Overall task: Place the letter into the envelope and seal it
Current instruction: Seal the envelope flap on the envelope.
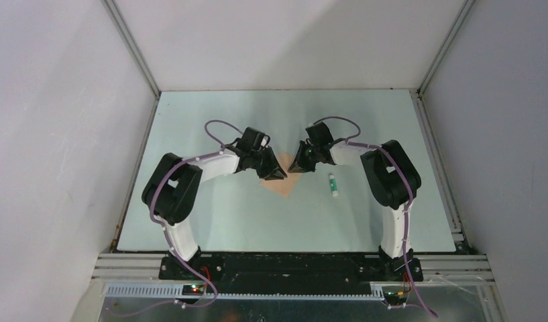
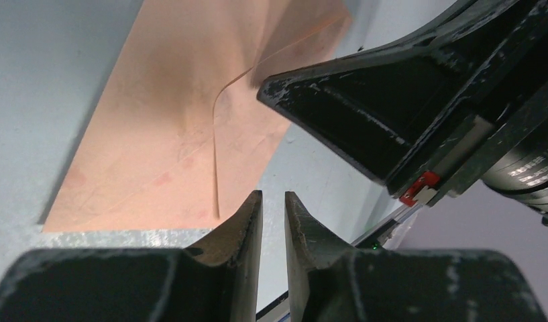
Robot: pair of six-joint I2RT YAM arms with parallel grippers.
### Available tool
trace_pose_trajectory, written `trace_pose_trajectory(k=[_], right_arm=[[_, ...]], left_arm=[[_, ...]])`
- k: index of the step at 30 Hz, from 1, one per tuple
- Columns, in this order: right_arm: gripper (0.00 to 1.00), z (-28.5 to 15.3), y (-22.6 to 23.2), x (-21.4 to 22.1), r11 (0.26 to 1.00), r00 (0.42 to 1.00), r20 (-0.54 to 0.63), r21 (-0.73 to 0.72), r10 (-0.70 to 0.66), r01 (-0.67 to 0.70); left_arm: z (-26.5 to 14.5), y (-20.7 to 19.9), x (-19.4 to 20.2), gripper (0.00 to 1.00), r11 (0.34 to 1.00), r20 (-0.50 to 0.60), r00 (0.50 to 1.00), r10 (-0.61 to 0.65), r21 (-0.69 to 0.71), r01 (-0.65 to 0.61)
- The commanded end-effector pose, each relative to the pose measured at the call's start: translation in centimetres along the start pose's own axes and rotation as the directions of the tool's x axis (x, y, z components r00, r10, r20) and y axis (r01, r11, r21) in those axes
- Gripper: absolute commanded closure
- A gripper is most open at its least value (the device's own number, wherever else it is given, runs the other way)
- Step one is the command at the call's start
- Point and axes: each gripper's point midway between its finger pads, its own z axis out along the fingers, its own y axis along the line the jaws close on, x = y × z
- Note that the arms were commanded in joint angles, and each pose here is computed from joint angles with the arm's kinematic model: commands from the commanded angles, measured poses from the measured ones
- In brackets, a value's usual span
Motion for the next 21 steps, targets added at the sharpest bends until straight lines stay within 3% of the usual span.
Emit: trace_pose_trajectory(k=[1,12,21], right_arm=[[1.0,-0.4,-1.0,-0.4,0.999,1.0,-0.003,0.036,-0.015,0.015],[1.0,-2.1,-2.6,-2.6,0.998,0.999,0.039,0.066,0.001,-0.004],[1.0,-2.8,-1.8,-1.3,0.997,0.998,0.018,0.047,-0.061,0.06]], left_arm=[[0.4,-2.6,-1.6,0.77,0.998,0.038,0.999,-0.023,0.06,0.021],[5.0,0.1,-2.6,0.77,0.995,-0.005,0.997,-0.071,-0.071,0.07],[4.0,1.2,-2.2,0.78,0.99,-0.002,0.999,-0.044,-0.131,0.043]])
